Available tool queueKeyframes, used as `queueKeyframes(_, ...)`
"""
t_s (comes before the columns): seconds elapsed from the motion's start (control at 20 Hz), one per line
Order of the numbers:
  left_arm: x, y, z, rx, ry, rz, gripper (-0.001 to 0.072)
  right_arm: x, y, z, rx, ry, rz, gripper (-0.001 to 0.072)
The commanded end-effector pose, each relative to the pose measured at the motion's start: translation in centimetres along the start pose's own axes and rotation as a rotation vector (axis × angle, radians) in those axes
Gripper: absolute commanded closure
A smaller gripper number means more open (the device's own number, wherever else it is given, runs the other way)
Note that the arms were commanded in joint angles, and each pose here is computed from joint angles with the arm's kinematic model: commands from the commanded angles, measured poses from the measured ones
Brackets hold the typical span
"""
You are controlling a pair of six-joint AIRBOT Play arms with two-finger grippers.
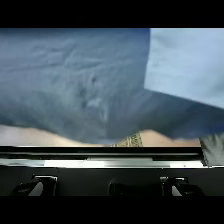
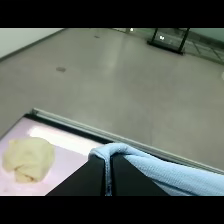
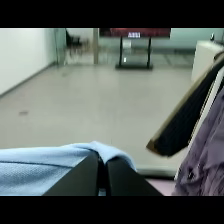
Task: Fold the clothes and pants, and hang the long-sleeved shirts on hangers.
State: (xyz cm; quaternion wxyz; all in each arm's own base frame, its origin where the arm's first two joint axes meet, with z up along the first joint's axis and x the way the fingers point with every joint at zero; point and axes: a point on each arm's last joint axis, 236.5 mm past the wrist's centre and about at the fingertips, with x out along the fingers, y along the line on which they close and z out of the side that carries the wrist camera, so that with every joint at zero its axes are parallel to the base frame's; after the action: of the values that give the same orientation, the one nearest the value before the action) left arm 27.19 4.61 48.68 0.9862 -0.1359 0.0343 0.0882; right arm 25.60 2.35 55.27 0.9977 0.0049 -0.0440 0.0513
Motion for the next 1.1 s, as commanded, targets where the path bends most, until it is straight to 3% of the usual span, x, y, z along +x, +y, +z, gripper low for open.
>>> queueKeyframes(0.0, 6.1, 0.1, -6.6, 0.027, 0.232, -0.015, 0.0692, 6.6, 0.6, -7.3, 0.065, 0.234, 0.059, 0.0680)
queueKeyframes(0.3, 22.5, 2.7, -28.1, 0.078, 0.768, -0.003, 0.0692, 21.7, 0.4, -32.6, 0.224, 0.804, 0.116, 0.0680)
queueKeyframes(0.55, 32.2, 3.0, -42.8, 0.119, 0.887, -0.021, 0.0692, 28.7, -0.6, -49.8, 0.315, 0.993, 0.079, 0.0680)
queueKeyframes(0.8, 35.4, 3.8, -48.6, 0.116, 0.886, -0.015, 0.0692, 32.2, -2.0, -57.5, 0.347, 0.969, 0.024, 0.0680)
queueKeyframes(1.05, 31.5, 4.4, -50.9, 0.030, 1.075, 0.061, 0.0692, 29.1, -3.4, -59.0, 0.308, 1.114, -0.045, 0.0680)
